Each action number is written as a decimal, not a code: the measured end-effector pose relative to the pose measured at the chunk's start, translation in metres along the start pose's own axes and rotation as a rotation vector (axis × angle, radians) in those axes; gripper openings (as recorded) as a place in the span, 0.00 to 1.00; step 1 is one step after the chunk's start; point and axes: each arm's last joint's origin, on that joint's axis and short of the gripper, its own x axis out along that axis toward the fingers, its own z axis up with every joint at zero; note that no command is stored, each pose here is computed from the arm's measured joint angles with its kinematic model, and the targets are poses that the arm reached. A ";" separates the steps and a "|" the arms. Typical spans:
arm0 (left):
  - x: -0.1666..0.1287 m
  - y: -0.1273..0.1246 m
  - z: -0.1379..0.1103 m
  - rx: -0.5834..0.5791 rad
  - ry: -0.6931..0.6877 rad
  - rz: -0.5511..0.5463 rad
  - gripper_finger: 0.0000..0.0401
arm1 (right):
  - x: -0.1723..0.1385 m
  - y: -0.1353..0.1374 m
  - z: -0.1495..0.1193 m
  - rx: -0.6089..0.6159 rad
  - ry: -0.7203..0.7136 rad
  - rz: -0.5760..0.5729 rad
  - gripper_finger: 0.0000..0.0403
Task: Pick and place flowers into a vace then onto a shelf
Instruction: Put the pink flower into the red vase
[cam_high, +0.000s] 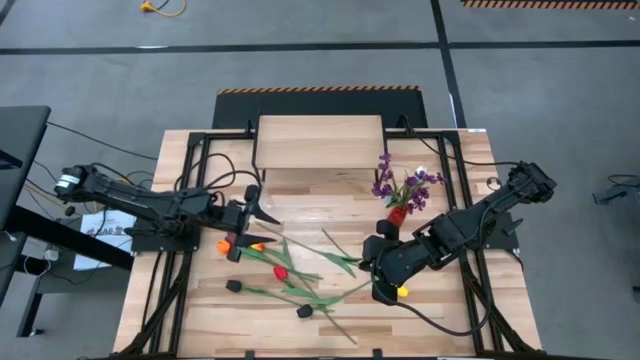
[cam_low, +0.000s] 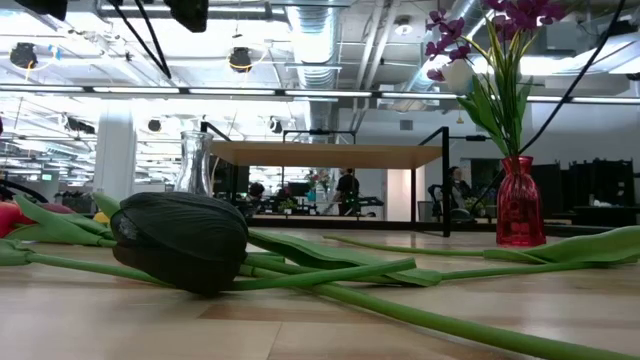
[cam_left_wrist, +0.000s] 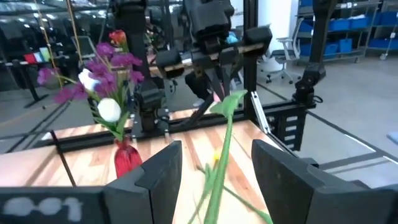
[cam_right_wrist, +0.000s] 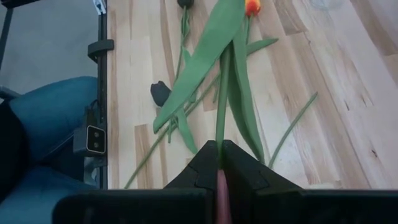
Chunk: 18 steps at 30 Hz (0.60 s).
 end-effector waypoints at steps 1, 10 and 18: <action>0.001 0.000 -0.001 -0.001 0.009 -0.001 0.46 | 0.000 0.000 0.000 0.000 -0.001 0.000 0.02; 0.015 0.000 -0.012 0.000 0.047 0.019 0.46 | 0.000 0.000 0.000 -0.001 -0.003 0.000 0.02; 0.016 0.002 -0.009 0.020 0.009 0.071 0.46 | 0.000 0.000 0.000 -0.006 -0.004 0.000 0.02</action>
